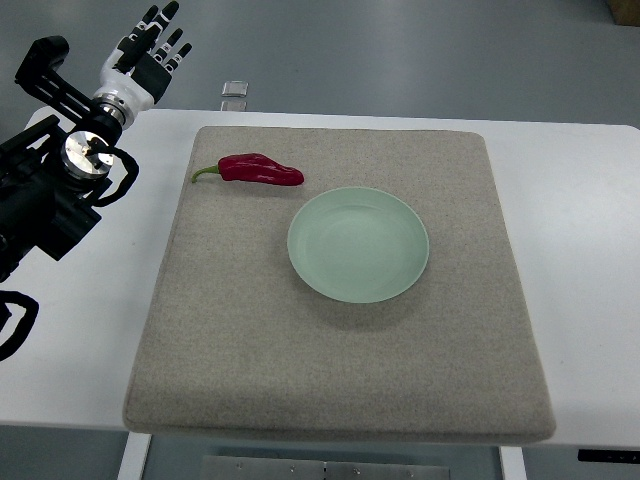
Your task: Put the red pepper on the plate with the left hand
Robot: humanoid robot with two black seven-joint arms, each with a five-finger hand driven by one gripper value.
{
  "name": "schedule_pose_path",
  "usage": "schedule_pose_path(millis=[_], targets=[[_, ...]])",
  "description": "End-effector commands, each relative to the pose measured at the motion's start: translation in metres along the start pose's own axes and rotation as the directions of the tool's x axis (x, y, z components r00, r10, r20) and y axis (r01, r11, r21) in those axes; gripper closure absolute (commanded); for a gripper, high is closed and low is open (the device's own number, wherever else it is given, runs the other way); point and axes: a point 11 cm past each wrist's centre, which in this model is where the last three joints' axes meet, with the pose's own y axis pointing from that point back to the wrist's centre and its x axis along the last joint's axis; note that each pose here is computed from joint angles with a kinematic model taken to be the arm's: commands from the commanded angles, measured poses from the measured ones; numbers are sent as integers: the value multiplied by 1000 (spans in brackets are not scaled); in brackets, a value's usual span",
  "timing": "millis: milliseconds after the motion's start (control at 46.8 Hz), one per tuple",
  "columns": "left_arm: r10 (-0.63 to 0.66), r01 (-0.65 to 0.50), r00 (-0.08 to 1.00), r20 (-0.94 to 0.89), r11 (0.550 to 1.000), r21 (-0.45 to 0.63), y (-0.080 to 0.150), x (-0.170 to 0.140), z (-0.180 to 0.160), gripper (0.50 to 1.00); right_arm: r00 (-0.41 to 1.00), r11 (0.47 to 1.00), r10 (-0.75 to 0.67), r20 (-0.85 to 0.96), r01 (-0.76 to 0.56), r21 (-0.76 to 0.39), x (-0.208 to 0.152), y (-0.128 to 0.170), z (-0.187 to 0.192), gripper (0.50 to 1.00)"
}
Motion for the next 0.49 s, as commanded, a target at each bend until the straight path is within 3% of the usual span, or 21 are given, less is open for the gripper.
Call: schedule_pose_path(millis=[0, 470], targets=[[-4, 3, 999, 48, 1000, 12, 0, 0, 0, 512, 1000, 1000, -1, 0, 1, 0, 0, 0, 0, 572], [-78, 51, 955, 286, 994, 101, -2, -11, -10, 516, 1000, 1000, 0, 0, 0, 0, 0, 0, 0, 572]])
